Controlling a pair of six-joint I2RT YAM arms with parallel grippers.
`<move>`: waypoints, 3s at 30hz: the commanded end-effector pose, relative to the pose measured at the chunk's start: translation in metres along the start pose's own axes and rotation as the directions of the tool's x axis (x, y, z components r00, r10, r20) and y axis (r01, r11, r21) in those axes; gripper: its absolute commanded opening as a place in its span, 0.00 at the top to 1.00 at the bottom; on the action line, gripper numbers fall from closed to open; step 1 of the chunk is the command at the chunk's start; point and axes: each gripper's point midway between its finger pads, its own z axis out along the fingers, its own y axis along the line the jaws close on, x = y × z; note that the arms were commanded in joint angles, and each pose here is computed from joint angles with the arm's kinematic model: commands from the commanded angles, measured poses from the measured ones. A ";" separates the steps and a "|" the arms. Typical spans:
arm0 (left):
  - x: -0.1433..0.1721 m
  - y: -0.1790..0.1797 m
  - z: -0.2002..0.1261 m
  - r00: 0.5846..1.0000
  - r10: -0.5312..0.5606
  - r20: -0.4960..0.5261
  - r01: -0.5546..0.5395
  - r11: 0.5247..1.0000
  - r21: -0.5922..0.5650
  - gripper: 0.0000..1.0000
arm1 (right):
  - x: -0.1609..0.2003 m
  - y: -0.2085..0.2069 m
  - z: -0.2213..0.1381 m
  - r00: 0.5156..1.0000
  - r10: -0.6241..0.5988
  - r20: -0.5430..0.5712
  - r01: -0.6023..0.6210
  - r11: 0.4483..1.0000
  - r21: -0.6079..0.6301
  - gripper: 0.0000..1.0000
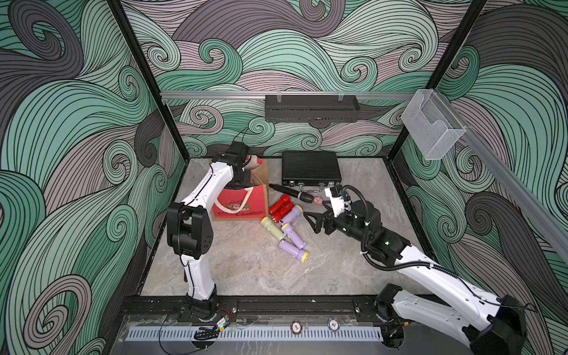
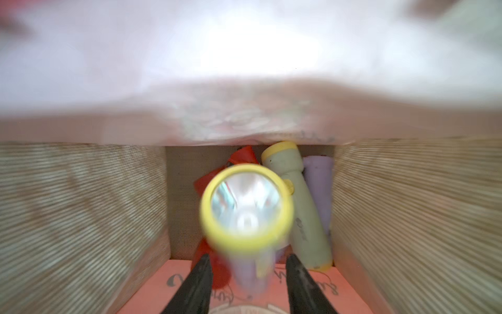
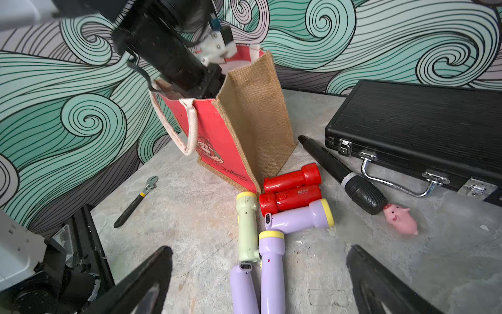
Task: Put the flashlights into the tote bags
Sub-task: Place the flashlight in the canvas bag, then pick up the flashlight from the center of the board.
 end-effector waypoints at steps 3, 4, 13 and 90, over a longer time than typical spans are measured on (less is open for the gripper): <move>-0.016 0.000 -0.033 0.996 0.009 0.092 -0.012 0.999 0.037 0.48 | 0.034 -0.009 -0.001 0.995 0.034 -0.097 -0.031 0.999 0.036 0.01; -0.017 0.000 -0.038 0.995 0.012 0.104 -0.016 0.999 0.043 0.46 | 0.040 -0.010 0.000 0.993 0.039 -0.113 -0.035 0.999 0.038 0.01; -0.029 -0.022 -0.088 0.959 0.002 0.284 -0.055 0.983 0.177 0.35 | 0.095 -0.019 0.019 0.952 0.089 -0.293 -0.074 0.995 0.061 0.01; 0.011 -0.153 -0.241 0.813 -0.167 0.558 -0.456 0.413 0.789 0.02 | 0.032 0.005 0.039 0.998 -0.030 -0.057 0.030 1.000 0.002 0.90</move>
